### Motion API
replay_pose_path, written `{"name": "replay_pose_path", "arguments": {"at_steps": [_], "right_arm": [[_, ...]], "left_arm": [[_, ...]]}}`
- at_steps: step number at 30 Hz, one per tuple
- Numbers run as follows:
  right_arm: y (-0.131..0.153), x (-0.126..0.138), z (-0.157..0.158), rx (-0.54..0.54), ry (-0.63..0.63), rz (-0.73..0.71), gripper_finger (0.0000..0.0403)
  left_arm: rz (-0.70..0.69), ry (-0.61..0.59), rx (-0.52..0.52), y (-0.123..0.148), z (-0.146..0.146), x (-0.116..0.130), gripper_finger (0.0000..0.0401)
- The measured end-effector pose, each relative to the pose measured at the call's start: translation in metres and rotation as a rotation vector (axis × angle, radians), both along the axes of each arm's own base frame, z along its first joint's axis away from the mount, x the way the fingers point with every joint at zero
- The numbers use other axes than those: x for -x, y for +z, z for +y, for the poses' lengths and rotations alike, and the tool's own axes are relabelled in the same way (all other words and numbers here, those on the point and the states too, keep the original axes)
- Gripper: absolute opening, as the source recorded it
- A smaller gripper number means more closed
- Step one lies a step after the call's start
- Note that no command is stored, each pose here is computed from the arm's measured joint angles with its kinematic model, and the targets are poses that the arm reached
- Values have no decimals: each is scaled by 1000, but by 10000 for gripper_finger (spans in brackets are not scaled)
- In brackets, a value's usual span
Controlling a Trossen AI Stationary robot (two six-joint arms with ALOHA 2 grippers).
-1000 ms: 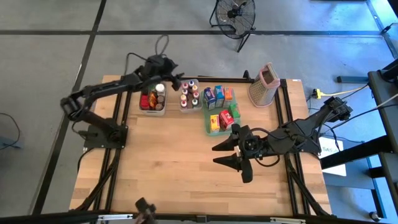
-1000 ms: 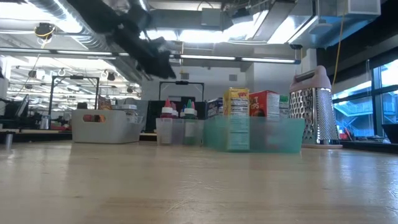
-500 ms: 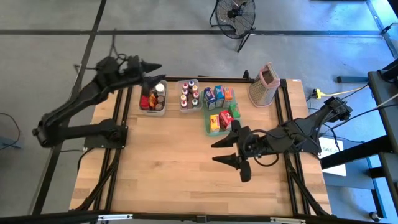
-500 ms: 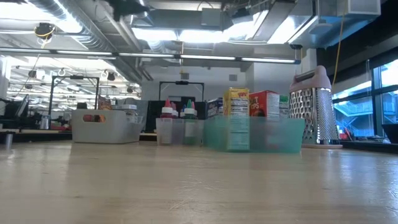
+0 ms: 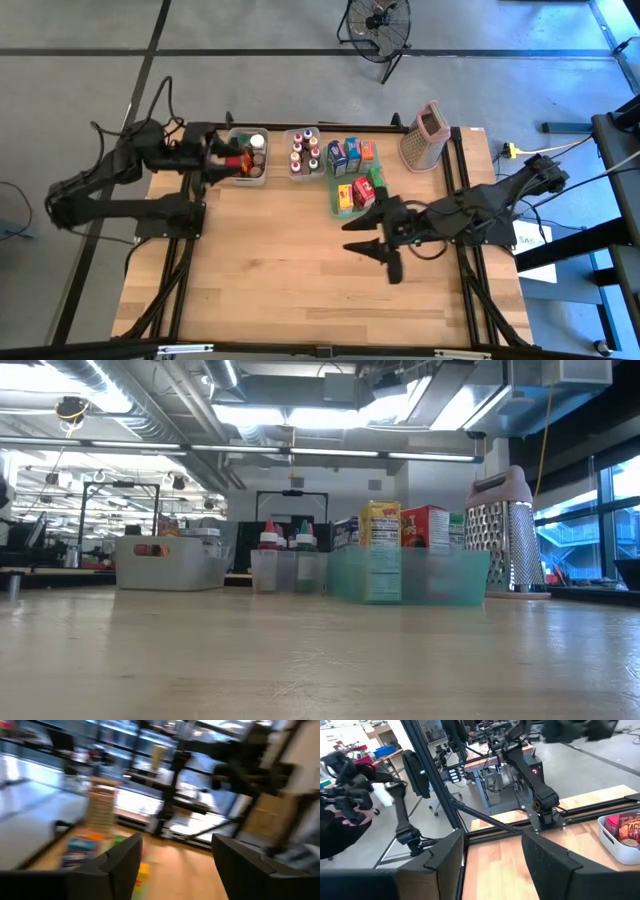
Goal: Pick & Place Kitchen Items
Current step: Return to Home Position
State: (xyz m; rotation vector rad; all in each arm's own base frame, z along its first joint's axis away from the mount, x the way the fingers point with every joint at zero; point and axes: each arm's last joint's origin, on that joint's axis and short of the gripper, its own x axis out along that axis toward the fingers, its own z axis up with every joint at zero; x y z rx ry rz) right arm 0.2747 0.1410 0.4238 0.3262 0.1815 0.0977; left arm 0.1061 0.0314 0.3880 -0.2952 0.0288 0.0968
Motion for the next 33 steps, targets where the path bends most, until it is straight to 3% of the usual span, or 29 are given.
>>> {"name": "replay_pose_path", "arguments": {"at_steps": [6,11,15,17,20,25,33], "right_arm": [[18,41,-17,-4,98,43,146],[28,95,-37,63,144,123,76],[19,142,-65,109,52,302,28],[15,158,-75,115,8,321,12],[10,174,-85,128,24,290,4],[-19,191,-98,115,22,264,3],[-90,184,-92,-20,76,2,1]], "left_arm": [[-15,-103,37,1,-23,-8,170],[29,-128,-29,-3,-41,-20,98],[53,-180,-152,-5,-50,-19,38],[66,-154,-175,-6,-48,-12,12],[113,-45,-158,-10,-40,5,5],[127,-40,-22,-30,-37,23,2],[28,-78,77,-87,-39,16,2]]}}
